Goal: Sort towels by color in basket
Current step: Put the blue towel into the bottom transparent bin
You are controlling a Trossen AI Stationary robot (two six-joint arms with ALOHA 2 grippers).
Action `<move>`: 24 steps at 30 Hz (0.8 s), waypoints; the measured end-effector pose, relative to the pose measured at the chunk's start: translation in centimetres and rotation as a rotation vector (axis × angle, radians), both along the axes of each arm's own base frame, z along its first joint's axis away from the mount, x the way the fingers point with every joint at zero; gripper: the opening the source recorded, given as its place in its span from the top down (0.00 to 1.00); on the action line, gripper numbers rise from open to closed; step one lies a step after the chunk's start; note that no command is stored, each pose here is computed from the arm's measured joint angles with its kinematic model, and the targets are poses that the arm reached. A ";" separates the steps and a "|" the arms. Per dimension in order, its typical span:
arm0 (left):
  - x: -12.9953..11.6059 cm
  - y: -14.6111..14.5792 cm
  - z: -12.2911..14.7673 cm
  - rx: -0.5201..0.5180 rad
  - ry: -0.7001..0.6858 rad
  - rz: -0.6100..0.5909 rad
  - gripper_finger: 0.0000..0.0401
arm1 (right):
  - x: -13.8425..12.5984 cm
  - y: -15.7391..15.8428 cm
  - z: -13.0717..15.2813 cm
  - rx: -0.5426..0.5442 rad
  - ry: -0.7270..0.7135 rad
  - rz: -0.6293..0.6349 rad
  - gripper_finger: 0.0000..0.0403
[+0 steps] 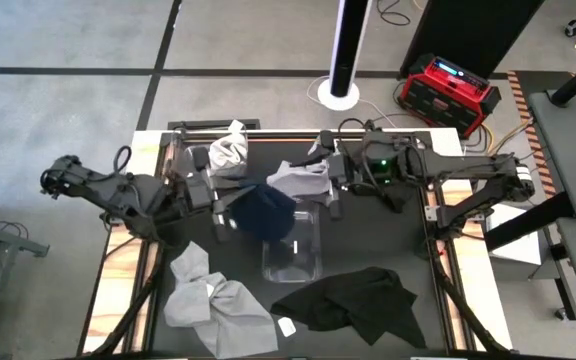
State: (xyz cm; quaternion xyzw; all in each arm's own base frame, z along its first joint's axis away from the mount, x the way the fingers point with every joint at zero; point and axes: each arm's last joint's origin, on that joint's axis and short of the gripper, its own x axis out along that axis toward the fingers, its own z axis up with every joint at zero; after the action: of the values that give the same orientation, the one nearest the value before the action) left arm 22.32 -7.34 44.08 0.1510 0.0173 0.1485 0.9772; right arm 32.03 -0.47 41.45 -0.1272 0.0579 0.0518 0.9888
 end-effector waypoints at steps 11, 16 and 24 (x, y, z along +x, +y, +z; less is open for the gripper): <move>1.4 -0.2 -0.5 0.034 0.003 0.035 1.00 | 2.2 0.5 -1.4 0.115 0.006 0.109 0.10; 1.4 0.0 -0.5 0.033 0.006 0.108 1.00 | 2.3 0.6 -1.3 0.149 -0.008 0.144 0.10; 1.7 -0.2 -0.5 0.031 -0.009 0.051 1.00 | 2.5 0.5 -0.9 0.125 -0.063 0.119 0.10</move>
State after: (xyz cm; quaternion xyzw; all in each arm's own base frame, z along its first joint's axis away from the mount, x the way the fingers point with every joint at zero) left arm 23.97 -7.58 43.61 0.1648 0.0147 0.1744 0.9707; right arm 34.50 0.00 40.59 -0.0700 0.0160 0.1103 0.9913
